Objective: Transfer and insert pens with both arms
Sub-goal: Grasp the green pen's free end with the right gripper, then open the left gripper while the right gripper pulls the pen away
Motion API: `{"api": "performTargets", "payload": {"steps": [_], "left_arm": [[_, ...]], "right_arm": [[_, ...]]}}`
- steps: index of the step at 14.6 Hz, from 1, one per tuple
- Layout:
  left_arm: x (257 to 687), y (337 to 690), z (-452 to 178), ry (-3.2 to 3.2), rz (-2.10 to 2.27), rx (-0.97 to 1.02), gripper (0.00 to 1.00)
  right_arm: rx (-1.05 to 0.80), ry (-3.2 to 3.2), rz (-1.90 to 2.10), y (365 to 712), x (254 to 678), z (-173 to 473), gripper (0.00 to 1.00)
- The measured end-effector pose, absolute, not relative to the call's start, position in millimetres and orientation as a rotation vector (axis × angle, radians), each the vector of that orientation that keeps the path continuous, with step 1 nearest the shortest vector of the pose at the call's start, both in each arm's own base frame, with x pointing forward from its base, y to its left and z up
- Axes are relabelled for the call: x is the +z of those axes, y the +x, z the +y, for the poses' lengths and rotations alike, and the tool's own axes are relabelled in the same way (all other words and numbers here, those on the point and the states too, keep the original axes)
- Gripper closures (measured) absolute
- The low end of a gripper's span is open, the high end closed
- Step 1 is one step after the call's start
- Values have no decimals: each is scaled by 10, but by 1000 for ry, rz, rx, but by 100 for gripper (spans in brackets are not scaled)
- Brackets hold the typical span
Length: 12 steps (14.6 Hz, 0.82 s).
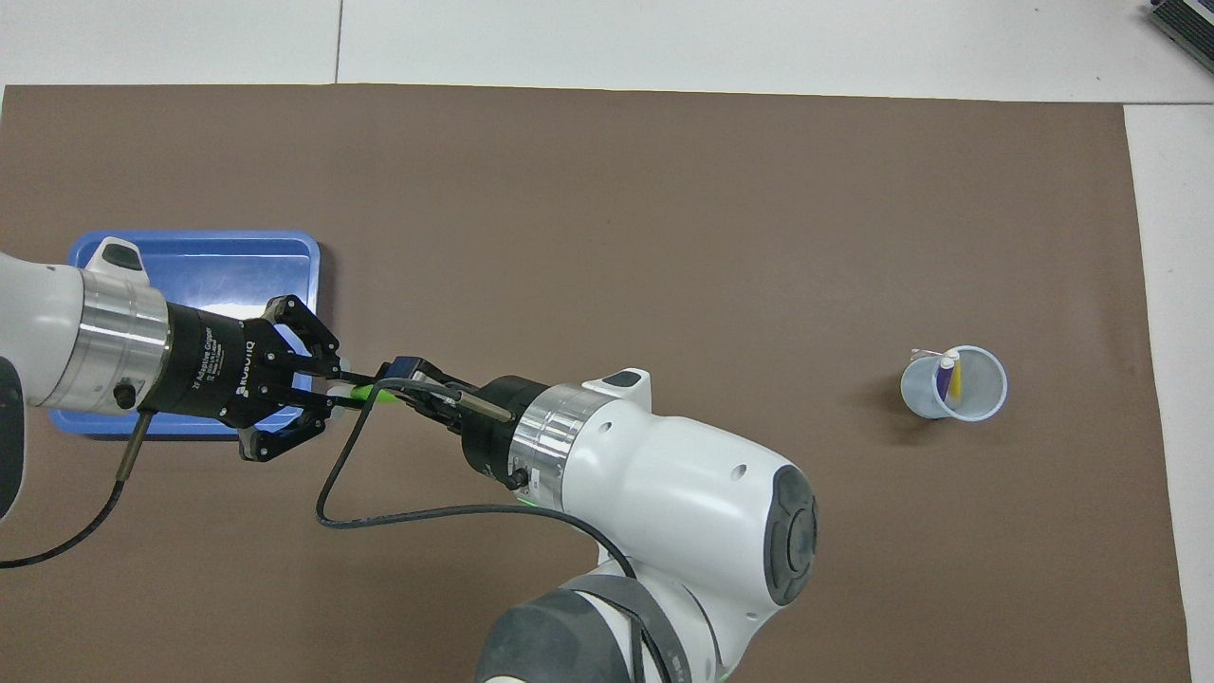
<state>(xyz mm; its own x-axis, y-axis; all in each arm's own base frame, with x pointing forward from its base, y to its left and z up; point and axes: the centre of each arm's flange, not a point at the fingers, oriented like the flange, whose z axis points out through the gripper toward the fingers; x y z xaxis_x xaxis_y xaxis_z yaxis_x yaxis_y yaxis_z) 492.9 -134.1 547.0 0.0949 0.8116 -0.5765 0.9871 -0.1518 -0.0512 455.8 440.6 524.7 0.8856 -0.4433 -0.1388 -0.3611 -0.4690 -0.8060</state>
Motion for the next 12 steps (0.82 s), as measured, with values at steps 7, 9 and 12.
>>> {"api": "performTargets", "payload": {"steps": [7, 9, 12], "left_arm": [[5486, 4910, -1340, 2034, 1769, -701, 83], [5498, 4900, -1335, 2035, 1768, -703, 83], [5512, 4894, -1332, 2035, 1766, -701, 83]], "right_arm": [[-109, -2109, 577, 4549, 5244, 4417, 59], [-108, -2110, 577, 4550, 5239, 4418, 60], [-108, -2110, 577, 4550, 5238, 4418, 60]]}}
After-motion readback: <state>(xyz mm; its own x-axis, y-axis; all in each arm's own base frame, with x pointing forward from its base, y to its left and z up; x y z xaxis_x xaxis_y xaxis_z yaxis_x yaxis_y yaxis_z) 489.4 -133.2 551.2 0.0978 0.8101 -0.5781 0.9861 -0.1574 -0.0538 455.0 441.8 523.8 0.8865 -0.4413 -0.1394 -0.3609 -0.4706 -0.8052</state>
